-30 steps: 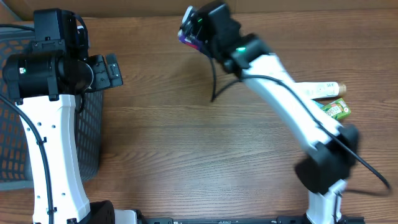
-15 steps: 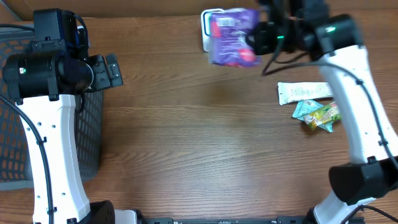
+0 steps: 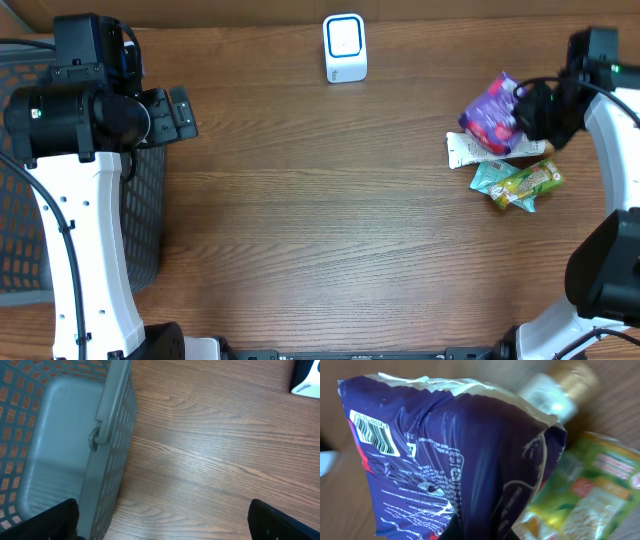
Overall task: Scan the item barcode
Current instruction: 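Carry the pack right and set it on the wipes and snack bar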
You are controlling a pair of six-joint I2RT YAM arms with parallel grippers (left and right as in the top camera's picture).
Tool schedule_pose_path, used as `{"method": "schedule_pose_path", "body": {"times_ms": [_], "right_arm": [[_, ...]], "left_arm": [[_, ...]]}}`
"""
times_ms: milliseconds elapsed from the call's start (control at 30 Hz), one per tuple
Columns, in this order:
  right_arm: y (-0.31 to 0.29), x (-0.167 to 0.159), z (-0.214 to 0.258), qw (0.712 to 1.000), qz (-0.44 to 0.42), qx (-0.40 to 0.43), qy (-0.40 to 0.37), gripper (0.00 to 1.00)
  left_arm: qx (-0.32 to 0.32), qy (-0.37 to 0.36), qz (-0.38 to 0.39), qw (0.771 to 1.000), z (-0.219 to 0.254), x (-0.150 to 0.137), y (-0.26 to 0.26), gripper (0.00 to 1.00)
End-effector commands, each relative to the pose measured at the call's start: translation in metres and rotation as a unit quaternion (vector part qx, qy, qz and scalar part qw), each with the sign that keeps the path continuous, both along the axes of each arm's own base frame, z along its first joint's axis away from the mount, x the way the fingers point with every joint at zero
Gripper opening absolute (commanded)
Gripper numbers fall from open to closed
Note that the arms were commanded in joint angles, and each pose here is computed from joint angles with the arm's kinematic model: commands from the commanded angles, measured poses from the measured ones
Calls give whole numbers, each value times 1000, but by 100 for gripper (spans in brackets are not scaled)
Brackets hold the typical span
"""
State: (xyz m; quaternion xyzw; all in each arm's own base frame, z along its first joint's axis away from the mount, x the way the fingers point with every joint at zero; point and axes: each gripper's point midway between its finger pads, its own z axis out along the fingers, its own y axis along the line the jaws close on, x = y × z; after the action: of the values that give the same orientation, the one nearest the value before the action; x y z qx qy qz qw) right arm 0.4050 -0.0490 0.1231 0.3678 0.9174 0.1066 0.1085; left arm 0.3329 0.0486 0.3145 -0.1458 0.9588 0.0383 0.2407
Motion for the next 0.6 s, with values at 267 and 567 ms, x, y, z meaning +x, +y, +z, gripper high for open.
{"method": "schedule_pose_path", "body": {"times_ms": [267, 567], "right_arm": [[-15, -20, 12, 999, 28, -16, 12, 100], [16, -58, 176, 979, 114, -34, -168, 100]], "left_arm": [[-2, -12, -1, 1000, 7, 0, -1, 100], [-2, -11, -1, 1000, 7, 0, -1, 100]]}}
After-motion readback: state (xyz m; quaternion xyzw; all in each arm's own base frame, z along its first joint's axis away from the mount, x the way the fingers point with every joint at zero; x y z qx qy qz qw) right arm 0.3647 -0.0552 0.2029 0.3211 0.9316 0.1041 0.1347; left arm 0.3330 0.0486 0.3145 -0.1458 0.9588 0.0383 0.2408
